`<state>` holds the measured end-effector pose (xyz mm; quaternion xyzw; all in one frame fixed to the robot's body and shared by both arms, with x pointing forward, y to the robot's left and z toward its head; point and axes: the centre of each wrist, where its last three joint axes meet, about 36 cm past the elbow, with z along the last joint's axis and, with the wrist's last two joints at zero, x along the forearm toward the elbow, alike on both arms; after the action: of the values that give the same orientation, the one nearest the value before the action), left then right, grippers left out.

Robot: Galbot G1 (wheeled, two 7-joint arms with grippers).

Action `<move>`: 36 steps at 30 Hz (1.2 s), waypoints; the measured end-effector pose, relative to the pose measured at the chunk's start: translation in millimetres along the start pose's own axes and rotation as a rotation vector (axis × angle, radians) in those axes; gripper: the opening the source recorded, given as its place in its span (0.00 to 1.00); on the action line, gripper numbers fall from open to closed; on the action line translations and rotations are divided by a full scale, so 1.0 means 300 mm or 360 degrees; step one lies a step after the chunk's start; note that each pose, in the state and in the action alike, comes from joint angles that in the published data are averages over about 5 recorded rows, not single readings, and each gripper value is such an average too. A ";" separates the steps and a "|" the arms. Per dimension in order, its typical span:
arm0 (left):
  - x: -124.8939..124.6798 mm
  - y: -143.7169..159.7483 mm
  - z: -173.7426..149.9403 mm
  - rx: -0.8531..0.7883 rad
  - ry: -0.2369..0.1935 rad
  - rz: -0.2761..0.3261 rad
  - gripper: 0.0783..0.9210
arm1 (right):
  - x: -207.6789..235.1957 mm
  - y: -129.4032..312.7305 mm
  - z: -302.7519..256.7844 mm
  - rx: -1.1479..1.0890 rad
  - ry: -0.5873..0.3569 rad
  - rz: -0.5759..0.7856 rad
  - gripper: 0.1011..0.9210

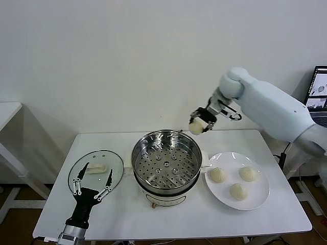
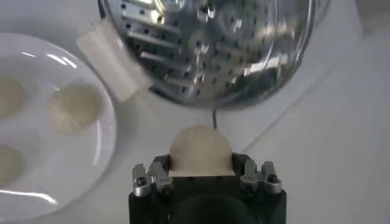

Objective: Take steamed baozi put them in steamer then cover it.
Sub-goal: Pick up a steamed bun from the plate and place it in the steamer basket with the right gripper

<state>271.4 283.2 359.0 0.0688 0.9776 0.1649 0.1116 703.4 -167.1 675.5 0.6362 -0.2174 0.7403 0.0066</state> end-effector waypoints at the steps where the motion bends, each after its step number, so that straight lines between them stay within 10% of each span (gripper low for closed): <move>1: 0.000 0.000 0.000 0.0000 0.0000 -0.0001 0.88 | -0.008 -0.023 -0.015 0.0044 -0.0005 -0.0011 0.70; 36: -0.006 0.012 0.010 -0.0010 -0.0023 -0.0039 0.88 | -0.362 -0.283 -0.214 0.0481 -0.0094 -0.0218 0.81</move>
<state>274.2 287.1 357.9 0.0578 0.9769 0.1662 0.1209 688.1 -40.1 593.4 0.6647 -0.0598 0.7434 -0.0452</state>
